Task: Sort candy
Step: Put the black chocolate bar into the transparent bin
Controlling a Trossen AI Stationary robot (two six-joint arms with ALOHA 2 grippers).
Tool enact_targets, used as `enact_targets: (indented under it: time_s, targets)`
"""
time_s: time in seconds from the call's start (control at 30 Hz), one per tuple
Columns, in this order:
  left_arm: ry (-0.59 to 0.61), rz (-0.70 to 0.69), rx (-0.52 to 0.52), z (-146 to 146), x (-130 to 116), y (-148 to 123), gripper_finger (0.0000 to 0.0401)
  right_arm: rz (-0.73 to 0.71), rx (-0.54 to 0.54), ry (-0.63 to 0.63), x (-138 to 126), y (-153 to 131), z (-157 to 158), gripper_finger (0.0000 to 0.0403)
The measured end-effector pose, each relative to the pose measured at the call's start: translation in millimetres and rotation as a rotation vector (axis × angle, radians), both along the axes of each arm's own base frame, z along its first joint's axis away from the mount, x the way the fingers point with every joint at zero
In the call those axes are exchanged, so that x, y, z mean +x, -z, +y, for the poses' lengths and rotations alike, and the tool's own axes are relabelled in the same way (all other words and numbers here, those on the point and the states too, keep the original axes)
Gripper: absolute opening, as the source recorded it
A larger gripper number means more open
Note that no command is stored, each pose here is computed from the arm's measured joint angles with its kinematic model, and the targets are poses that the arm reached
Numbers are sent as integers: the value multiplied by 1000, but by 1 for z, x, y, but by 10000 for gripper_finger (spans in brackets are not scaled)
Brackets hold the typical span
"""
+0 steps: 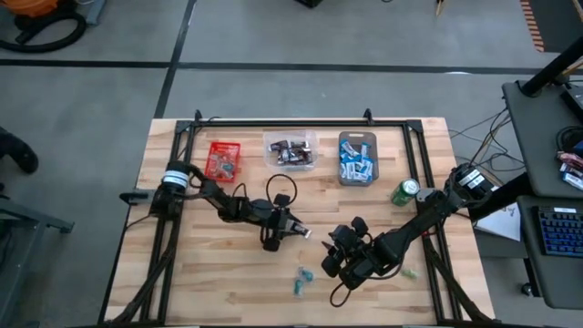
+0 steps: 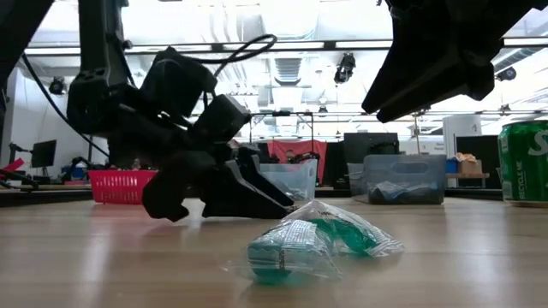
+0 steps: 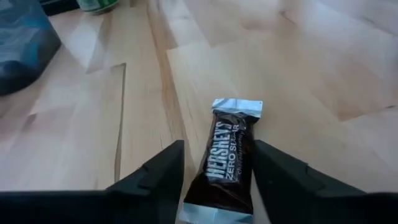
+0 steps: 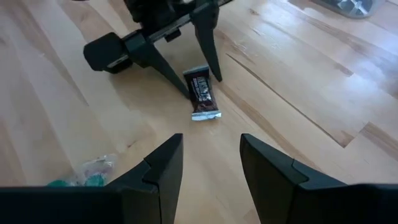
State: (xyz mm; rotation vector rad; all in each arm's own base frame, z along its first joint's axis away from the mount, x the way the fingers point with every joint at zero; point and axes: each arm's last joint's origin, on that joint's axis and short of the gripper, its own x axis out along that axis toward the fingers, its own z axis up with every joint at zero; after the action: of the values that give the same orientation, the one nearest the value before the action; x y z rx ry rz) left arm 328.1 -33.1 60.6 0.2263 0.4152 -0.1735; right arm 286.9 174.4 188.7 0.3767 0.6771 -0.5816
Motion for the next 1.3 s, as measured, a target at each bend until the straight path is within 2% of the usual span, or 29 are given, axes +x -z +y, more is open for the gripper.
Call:
enact_targets:
  time_s: [0.1,0.2,0.47,0.67,0.9,1.0,1.17,1.3]
  targets:
    - [6,15,-15,1,-1,9,175,-3,-1,-7,0,0,0,151]
    - [3,32,-30,1,-4,17,155,1,-10,-17,1,0,0,151]
    - [0,27,-45,1,-10,20,28,3,-15,-24,1,0,0,151]
    - [6,-17,-83,1,-10,15,27,2,-14,-24,1,0,1,151]
    - [-6,-44,-133,0,-10,-7,27,3,-7,-27,1,0,1,151]
    - [-89,-111,-164,3,-9,-30,27,1,-8,-30,1,0,1,151]
    - [-275,-149,-94,19,-14,-64,27,-2,-7,-31,1,0,1,151]
    - [-493,-162,-23,50,-20,-92,27,-3,-8,-33,2,0,1,151]
